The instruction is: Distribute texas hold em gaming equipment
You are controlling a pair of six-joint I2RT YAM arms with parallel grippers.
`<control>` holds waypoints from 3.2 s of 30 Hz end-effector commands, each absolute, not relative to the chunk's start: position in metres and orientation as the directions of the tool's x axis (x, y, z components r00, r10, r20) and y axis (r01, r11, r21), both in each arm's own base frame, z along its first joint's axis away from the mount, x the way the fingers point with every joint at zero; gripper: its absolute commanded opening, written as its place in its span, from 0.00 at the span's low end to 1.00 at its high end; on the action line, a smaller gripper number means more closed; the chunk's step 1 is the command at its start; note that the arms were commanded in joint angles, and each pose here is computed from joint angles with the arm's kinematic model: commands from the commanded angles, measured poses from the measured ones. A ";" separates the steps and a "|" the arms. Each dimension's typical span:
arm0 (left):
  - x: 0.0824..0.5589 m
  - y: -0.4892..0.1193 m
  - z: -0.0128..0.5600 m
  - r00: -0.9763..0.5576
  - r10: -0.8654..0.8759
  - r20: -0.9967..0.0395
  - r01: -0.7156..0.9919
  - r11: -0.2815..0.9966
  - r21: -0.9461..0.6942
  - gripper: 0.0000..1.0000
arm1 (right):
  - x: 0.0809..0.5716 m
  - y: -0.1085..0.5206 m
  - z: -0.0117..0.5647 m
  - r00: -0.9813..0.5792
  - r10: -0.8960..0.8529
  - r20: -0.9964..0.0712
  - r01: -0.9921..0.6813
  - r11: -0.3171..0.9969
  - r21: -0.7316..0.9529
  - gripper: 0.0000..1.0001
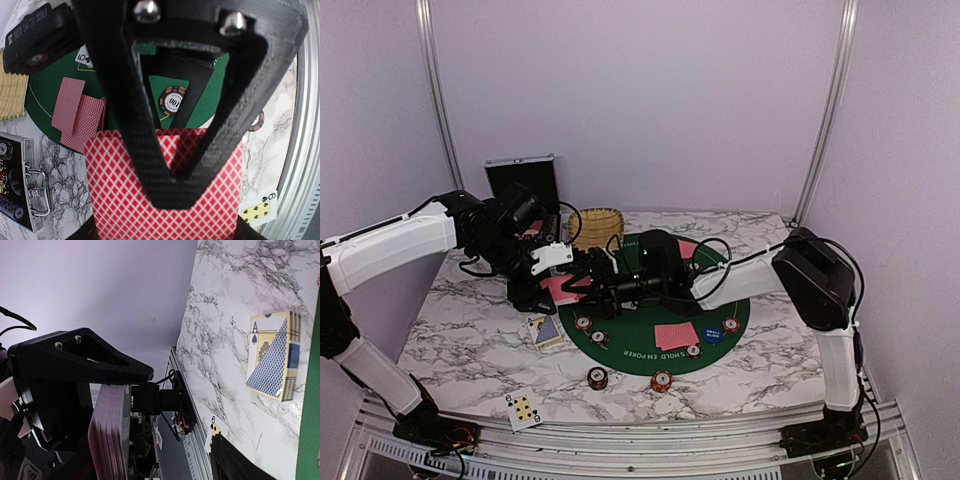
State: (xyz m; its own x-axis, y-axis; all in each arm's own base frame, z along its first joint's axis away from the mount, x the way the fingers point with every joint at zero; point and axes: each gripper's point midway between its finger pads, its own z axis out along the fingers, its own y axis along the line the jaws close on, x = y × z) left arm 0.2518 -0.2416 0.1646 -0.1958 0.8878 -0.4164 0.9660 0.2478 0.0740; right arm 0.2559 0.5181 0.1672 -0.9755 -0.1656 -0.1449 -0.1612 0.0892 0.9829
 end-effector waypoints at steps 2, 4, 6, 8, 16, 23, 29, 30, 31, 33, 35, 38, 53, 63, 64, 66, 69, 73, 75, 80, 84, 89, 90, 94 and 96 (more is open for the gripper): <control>0.252 -0.246 0.172 -0.190 0.880 -0.435 0.968 0.242 0.066 0.04 | 0.248 0.545 0.178 -0.967 -0.205 -0.152 -0.158 0.012 0.987 0.71; 0.252 -0.246 0.172 -0.190 0.880 -0.434 0.968 0.242 0.065 0.04 | 0.246 0.550 0.179 -0.966 -0.211 -0.150 -0.154 0.003 0.988 0.71; 0.252 -0.246 0.172 -0.191 0.880 -0.435 0.968 0.242 0.063 0.04 | 0.246 0.554 0.178 -0.965 -0.215 -0.147 -0.151 0.001 0.989 0.71; 0.251 -0.246 0.171 -0.192 0.880 -0.435 0.969 0.241 0.061 0.04 | 0.247 0.558 0.177 -0.965 -0.218 -0.144 -0.148 0.002 0.989 0.71; 0.249 -0.244 0.170 -0.192 0.880 -0.433 0.968 0.242 0.061 0.04 | 0.252 0.561 0.166 -0.966 -0.214 -0.142 -0.158 0.056 0.986 0.68; 0.248 -0.242 0.171 -0.190 0.882 -0.431 0.968 0.241 0.068 0.04 | 0.265 0.535 0.143 -0.980 -0.161 -0.121 -0.148 0.165 0.975 0.56; 0.247 -0.241 0.169 -0.190 0.884 -0.427 0.968 0.242 0.069 0.04 | 0.269 0.519 0.143 -0.982 -0.144 -0.126 -0.152 0.185 0.971 0.53; 0.247 -0.241 0.170 -0.189 0.884 -0.428 0.968 0.241 0.069 0.04 | 0.268 0.518 0.145 -0.981 -0.145 -0.130 -0.156 0.183 0.971 0.52; 0.247 -0.241 0.170 -0.188 0.884 -0.428 0.968 0.240 0.070 0.04 | 0.268 0.518 0.147 -0.980 -0.147 -0.133 -0.159 0.182 0.970 0.52; 0.248 -0.241 0.170 -0.188 0.884 -0.428 0.968 0.241 0.072 0.03 | 0.267 0.518 0.151 -0.978 -0.153 -0.141 -0.168 0.178 0.970 0.52; 0.247 -0.241 0.170 -0.189 0.884 -0.427 0.968 0.241 0.071 0.03 | 0.267 0.517 0.153 -0.977 -0.154 -0.149 -0.176 0.184 0.967 0.51; 0.248 -0.240 0.170 -0.188 0.885 -0.427 0.968 0.241 0.074 0.04 | 0.266 0.513 0.156 -0.976 -0.154 -0.153 -0.181 0.184 0.966 0.44; 0.247 -0.240 0.167 -0.192 0.887 -0.421 0.968 0.242 0.071 0.03 | 0.262 0.498 0.176 -0.973 -0.142 -0.182 -0.206 0.174 0.963 0.17; 0.247 -0.240 0.168 -0.193 0.886 -0.421 0.967 0.243 0.070 0.03 | 0.264 0.484 0.191 -0.977 -0.108 -0.185 -0.200 0.149 0.968 0.10; 0.248 -0.240 0.168 -0.194 0.886 -0.421 0.967 0.245 0.070 0.03 | 0.265 0.482 0.193 -0.978 -0.104 -0.183 -0.197 0.144 0.970 0.09; 0.248 -0.240 0.168 -0.192 0.886 -0.422 0.967 0.243 0.070 0.03 | 0.265 0.478 0.195 -0.980 -0.095 -0.178 -0.189 0.135 0.973 0.06; 0.247 -0.239 0.167 -0.194 0.887 -0.419 0.967 0.244 0.070 0.03 | 0.268 0.471 0.200 -0.979 -0.082 -0.184 -0.194 0.131 0.972 0.03; 0.247 -0.239 0.167 -0.193 0.888 -0.418 0.967 0.245 0.074 0.03 | 0.278 0.454 0.205 -0.978 -0.052 -0.202 -0.208 0.149 0.967 0.01; 0.247 -0.238 0.167 -0.194 0.889 -0.416 0.966 0.246 0.074 0.03 | 0.285 0.445 0.206 -0.975 -0.044 -0.219 -0.224 0.173 0.959 0.01; 0.247 -0.237 0.165 -0.195 0.891 -0.411 0.966 0.246 0.076 0.03 | 0.311 0.417 0.198 -0.945 -0.048 -0.324 -0.320 0.348 0.881 0.00; 0.247 -0.236 0.164 -0.196 0.892 -0.406 0.966 0.246 0.075 0.03 | 0.345 0.392 0.185 -0.880 -0.098 -0.465 -0.433 0.568 0.700 0.00; 0.245 -0.234 0.162 -0.197 0.896 -0.399 0.966 0.247 0.076 0.03 | 0.395 0.366 0.178 -0.742 -0.241 -0.626 -0.513 0.805 0.299 0.00; 0.245 -0.233 0.162 -0.196 0.896 -0.398 0.966 0.245 0.077 0.03 | 0.403 0.362 0.176 -0.698 -0.302 -0.649 -0.531 0.827 0.186 0.00; 0.242 -0.231 0.160 -0.197 0.899 -0.392 0.967 0.244 0.074 0.03 | 0.427 0.344 0.164 -0.577 -0.506 -0.641 -0.487 0.843 -0.228 0.00; 0.240 -0.231 0.160 -0.196 0.898 -0.394 0.968 0.241 0.067 0.03 | 0.436 0.337 0.159 -0.532 -0.588 -0.609 -0.436 0.807 -0.398 0.00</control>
